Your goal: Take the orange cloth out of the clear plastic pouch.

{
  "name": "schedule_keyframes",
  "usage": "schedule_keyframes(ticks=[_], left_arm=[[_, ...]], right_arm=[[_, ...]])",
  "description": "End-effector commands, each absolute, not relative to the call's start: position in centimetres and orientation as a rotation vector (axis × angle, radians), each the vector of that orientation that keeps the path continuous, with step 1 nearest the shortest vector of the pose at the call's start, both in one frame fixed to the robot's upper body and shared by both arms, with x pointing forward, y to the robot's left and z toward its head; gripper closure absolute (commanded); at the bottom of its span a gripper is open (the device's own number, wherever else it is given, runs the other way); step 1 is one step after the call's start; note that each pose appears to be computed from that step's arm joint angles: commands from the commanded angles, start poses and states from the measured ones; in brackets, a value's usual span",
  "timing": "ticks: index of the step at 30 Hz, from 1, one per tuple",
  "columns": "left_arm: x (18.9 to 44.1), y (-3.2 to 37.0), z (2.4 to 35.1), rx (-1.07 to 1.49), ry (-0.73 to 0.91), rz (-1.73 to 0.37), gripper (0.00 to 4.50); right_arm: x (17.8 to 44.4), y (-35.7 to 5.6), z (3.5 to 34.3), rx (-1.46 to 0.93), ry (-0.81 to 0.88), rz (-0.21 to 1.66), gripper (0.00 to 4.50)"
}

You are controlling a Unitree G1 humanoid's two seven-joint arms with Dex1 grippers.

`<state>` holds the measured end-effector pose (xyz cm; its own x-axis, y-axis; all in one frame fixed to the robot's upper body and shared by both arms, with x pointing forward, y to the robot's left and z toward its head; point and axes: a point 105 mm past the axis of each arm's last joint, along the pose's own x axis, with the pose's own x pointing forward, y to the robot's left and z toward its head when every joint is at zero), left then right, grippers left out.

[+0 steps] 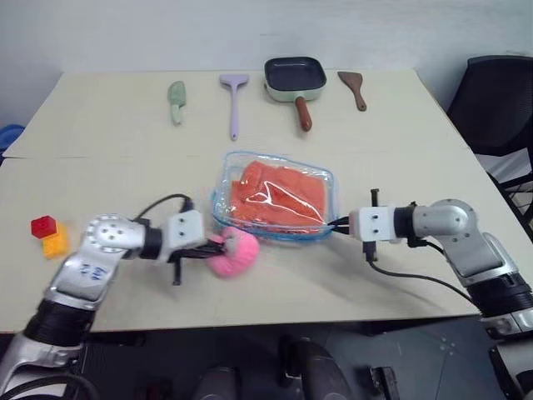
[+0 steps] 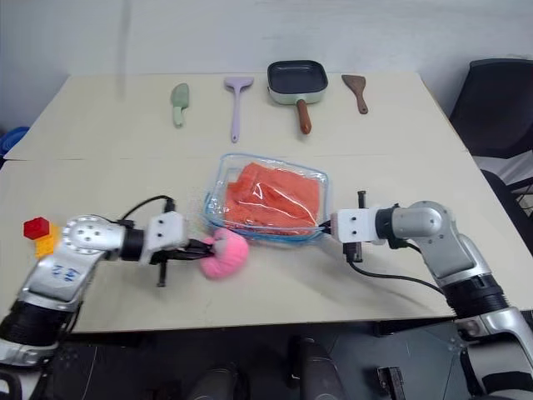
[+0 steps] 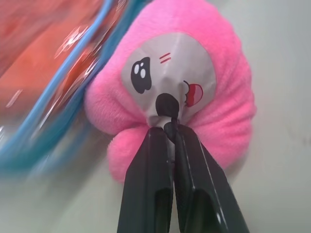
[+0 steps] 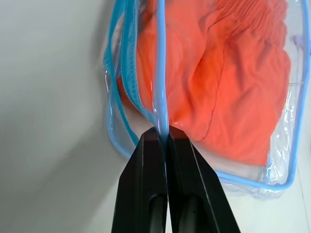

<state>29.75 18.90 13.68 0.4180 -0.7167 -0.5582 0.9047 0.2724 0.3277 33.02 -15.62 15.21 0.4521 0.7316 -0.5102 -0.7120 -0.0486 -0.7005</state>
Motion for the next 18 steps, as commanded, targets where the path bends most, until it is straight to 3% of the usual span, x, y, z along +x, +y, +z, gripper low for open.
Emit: schedule_keyframes(ticks=[1, 6, 13, 18], left_arm=[[29.8, 23.6, 14.7, 0.654, 0.371, -0.961, 4.5], [29.3, 28.0, 15.7, 0.616, 0.418, -0.833, 4.5], [28.4, 24.8, 14.2, 0.571, 0.392, -0.954, 4.5], [29.1, 23.5, 14.1, 0.492, 0.368, -0.953, 3.07]], right_arm=[[32.4, -16.6, 16.9, -1.156, -0.087, 1.146, 4.47], [31.3, -17.2, 16.9, -1.148, -0.105, 1.183, 4.47], [30.3, -15.4, 16.7, -0.977, -0.115, 1.233, 4.47], [30.0, -15.5, 16.6, -0.904, -0.068, 1.22, 3.09]])
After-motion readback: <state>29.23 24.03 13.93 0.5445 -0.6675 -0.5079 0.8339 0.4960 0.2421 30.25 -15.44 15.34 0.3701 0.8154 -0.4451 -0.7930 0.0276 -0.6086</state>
